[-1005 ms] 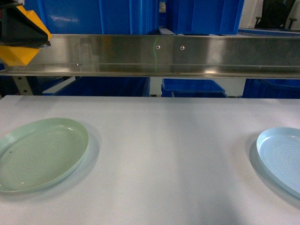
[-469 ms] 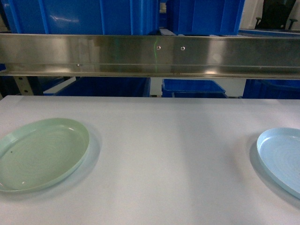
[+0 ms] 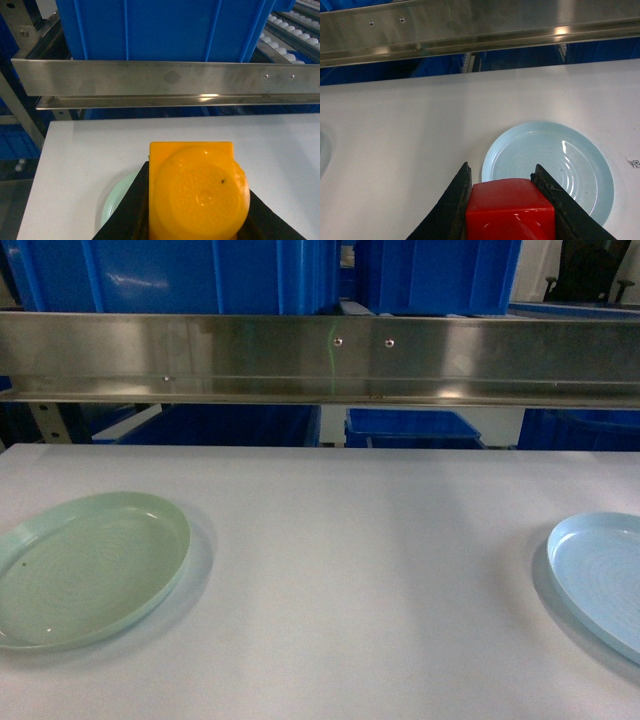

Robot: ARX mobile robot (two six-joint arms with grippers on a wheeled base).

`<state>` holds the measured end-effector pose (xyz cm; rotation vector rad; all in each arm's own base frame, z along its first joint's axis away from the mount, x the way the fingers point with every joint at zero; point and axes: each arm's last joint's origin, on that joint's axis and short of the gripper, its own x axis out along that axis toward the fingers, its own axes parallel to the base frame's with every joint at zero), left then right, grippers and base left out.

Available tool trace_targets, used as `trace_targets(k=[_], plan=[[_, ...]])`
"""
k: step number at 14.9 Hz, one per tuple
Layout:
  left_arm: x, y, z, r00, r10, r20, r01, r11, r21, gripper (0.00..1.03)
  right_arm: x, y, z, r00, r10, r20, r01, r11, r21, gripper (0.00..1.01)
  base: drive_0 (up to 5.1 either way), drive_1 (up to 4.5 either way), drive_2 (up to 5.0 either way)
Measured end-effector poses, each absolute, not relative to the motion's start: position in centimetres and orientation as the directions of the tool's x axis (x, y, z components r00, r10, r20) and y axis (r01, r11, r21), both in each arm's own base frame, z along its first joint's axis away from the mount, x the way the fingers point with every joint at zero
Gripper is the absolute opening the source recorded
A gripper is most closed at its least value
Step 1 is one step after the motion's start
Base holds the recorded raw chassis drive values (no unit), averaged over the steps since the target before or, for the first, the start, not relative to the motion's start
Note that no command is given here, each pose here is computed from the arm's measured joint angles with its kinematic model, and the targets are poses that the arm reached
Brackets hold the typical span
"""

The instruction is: Sort and place red and yellow blocks in left bins

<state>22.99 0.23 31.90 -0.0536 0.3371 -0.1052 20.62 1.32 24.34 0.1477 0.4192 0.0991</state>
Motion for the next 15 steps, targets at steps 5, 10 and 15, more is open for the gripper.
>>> trace_targets(k=[5, 10, 15], plan=[[22.9, 0.3, 31.3, 0.926, -0.11, -0.36, 0.092, 0.993, -0.068, 0.27, 21.3, 0.9, 25.0, 0.932, 0.097, -0.348, -0.049, 0.988, 0.145, 0.28, 0.0, 0.0, 0.0], [22.8, 0.2, 30.9, 0.918, -0.109, -0.38, 0.093, 0.994, -0.06, 0.27, 21.4, 0.1, 27.7, 0.951, 0.089, -0.297, -0.045, 0.987, 0.152, 0.28, 0.0, 0.0, 0.0], [22.8, 0.4, 30.7, 0.916, -0.097, -0.389, 0.081, 0.995, -0.059, 0.27, 20.8, 0.6, 29.6, 0.964, 0.11, -0.242, -0.074, 0.985, 0.156, 0.28, 0.0, 0.0, 0.0]])
